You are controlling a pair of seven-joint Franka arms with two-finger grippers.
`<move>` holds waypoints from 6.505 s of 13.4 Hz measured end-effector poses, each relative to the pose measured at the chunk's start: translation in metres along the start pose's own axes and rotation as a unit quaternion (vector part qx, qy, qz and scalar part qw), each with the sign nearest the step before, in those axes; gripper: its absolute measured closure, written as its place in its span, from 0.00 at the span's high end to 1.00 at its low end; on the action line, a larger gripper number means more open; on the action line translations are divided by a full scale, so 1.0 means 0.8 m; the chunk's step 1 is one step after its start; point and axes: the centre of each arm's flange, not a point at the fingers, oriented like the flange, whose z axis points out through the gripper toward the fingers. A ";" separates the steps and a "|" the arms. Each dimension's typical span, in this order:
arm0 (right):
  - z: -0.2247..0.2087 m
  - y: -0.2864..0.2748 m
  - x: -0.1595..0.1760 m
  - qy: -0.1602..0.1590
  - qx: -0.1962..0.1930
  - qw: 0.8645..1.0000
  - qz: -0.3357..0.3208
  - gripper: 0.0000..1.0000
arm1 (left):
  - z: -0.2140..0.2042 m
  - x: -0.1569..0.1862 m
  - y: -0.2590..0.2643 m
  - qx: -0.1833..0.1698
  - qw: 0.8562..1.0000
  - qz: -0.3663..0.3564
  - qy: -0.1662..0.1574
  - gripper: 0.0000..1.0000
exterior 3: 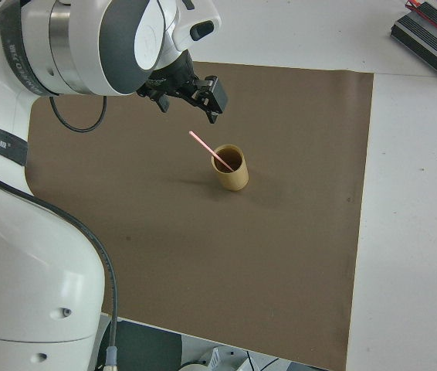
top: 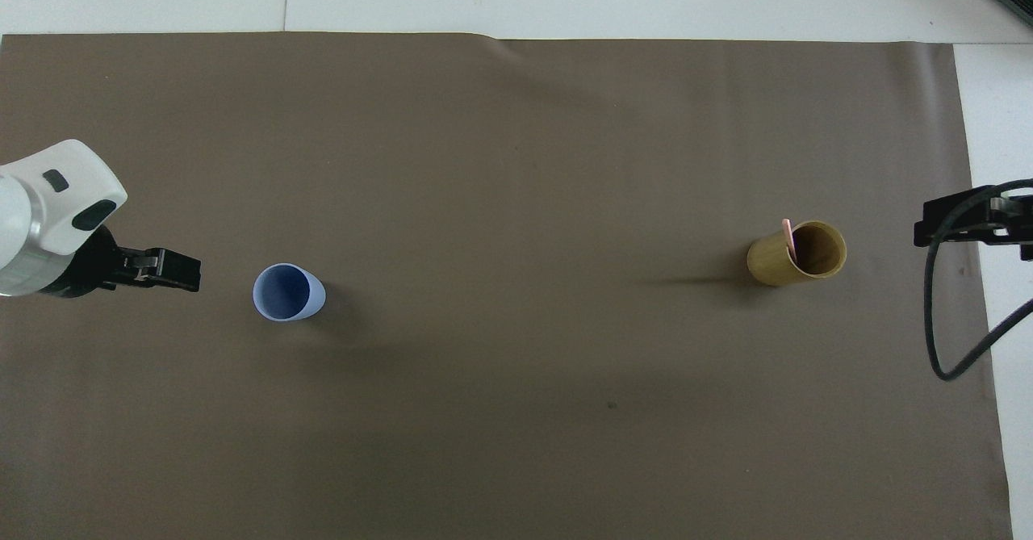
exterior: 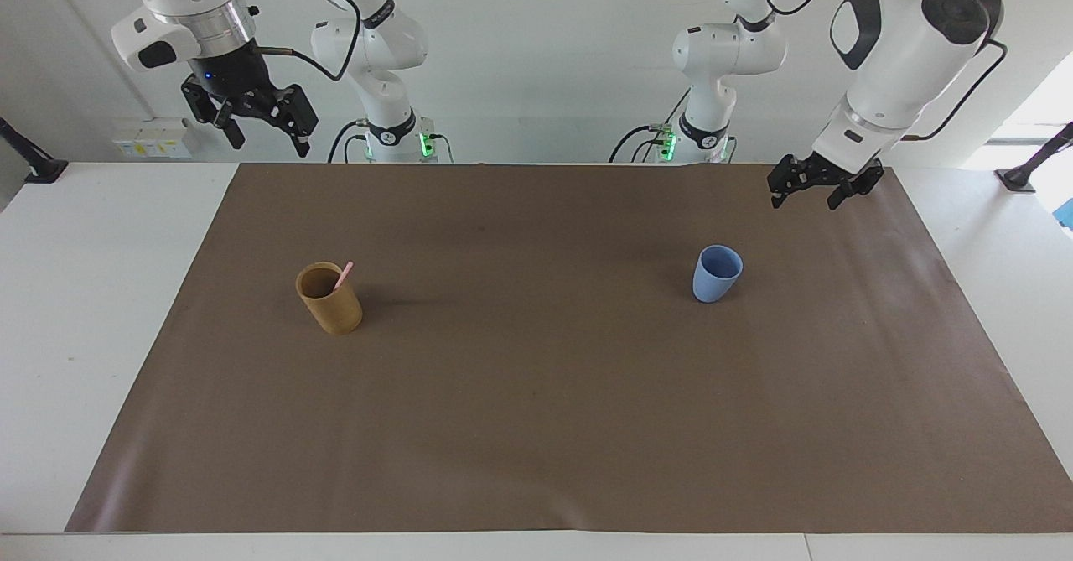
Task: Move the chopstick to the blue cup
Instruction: 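Reach the left gripper to the blue cup and grasp its rim, then slide the blue cup toward the table center while the right gripper reaches the tan cup, then release the blue cup with the left gripper while the right gripper lowers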
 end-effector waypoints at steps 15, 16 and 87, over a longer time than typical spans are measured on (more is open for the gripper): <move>0.001 0.000 0.000 -0.002 0.000 1.000 0.000 1.00 | 0.210 -0.010 0.043 0.000 0.999 -0.007 0.037 1.00; 0.001 0.000 0.000 -0.002 0.000 1.000 0.000 1.00 | 0.211 -0.010 0.043 0.000 0.999 -0.009 0.036 0.89; 0.241 -0.098 0.077 -0.017 -0.050 0.999 -0.002 0.13 | -0.153 0.001 -0.056 -0.001 0.999 -0.019 0.051 1.00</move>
